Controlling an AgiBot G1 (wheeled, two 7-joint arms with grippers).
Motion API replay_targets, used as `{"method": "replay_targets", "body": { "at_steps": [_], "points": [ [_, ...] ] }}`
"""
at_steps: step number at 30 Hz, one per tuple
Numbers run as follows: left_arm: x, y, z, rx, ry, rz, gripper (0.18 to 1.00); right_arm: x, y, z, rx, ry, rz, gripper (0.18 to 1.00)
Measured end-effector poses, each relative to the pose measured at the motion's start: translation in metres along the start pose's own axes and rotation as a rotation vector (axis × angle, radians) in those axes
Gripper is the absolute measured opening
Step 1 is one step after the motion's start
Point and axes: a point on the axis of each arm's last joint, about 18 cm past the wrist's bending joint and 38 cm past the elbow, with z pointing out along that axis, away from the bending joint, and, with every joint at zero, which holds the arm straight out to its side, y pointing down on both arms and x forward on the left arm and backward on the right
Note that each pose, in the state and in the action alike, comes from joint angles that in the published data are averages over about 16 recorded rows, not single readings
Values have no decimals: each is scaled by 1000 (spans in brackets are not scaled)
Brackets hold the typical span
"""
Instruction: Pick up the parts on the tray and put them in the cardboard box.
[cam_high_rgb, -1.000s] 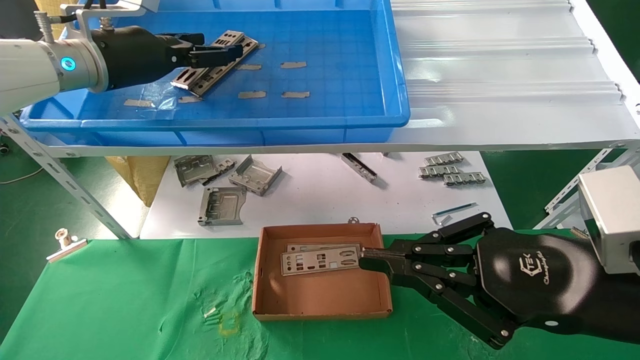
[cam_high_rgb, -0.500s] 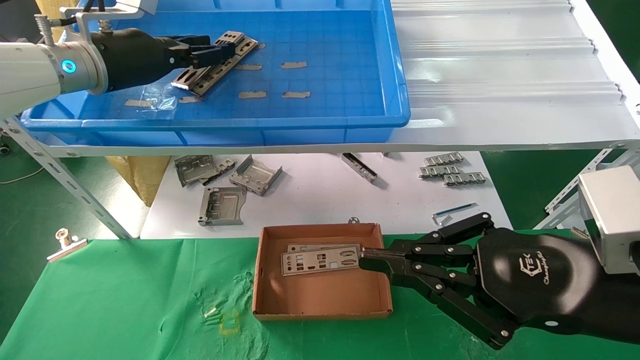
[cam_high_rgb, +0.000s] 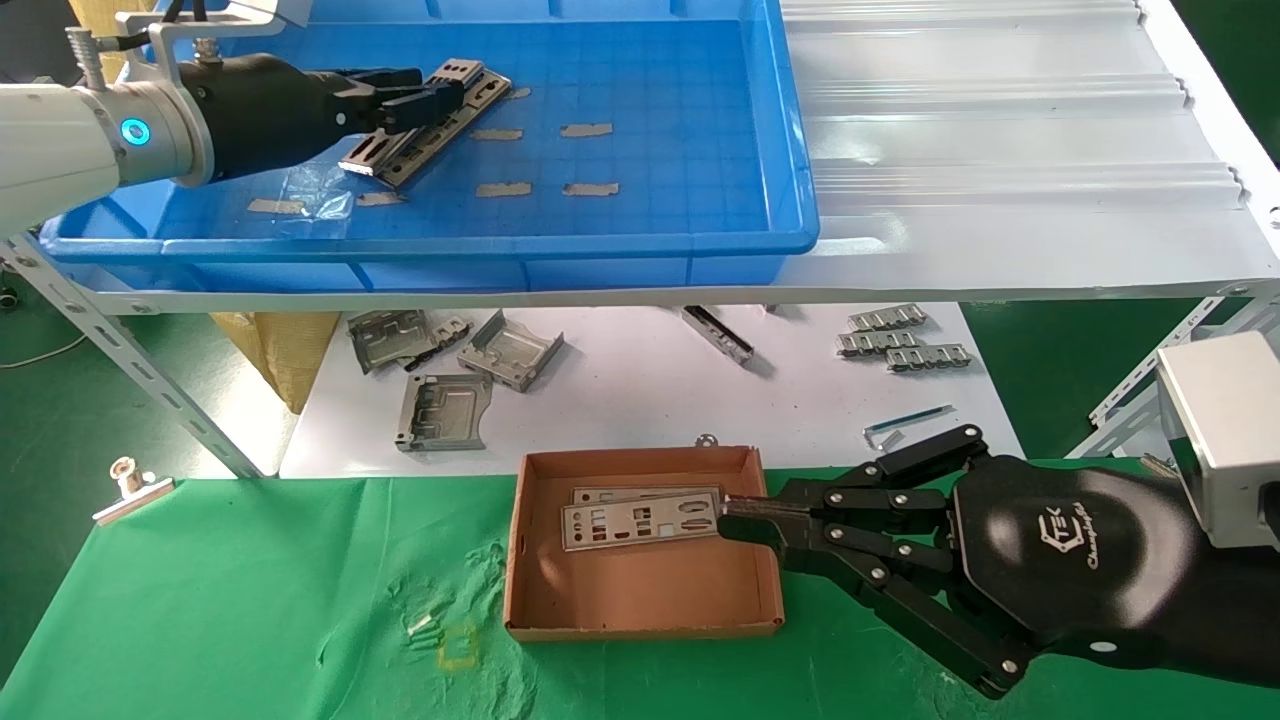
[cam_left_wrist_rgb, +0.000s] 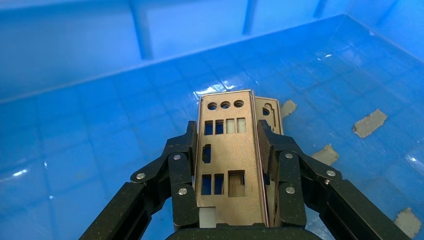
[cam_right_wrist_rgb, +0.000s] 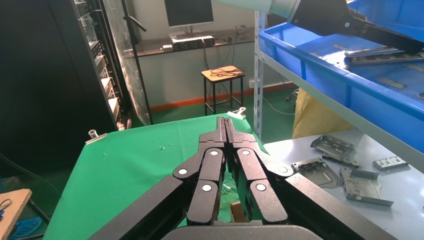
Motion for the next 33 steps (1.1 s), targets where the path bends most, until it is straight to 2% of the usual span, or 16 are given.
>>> {"method": "replay_targets", "body": {
  "at_steps": [12,20,26,33],
  "points": [
    [6,-17,-5,27,45,34,456,0,0,0,0,0,0,191],
    [16,-26,-10,39,115,71,453,0,0,0,0,0,0,191],
    [32,-32,-20,43,224,128,453,0,0,0,0,0,0,191],
    [60,-35,-42,44,426,222,452,0,0,0,0,0,0,194]
  ]
}}
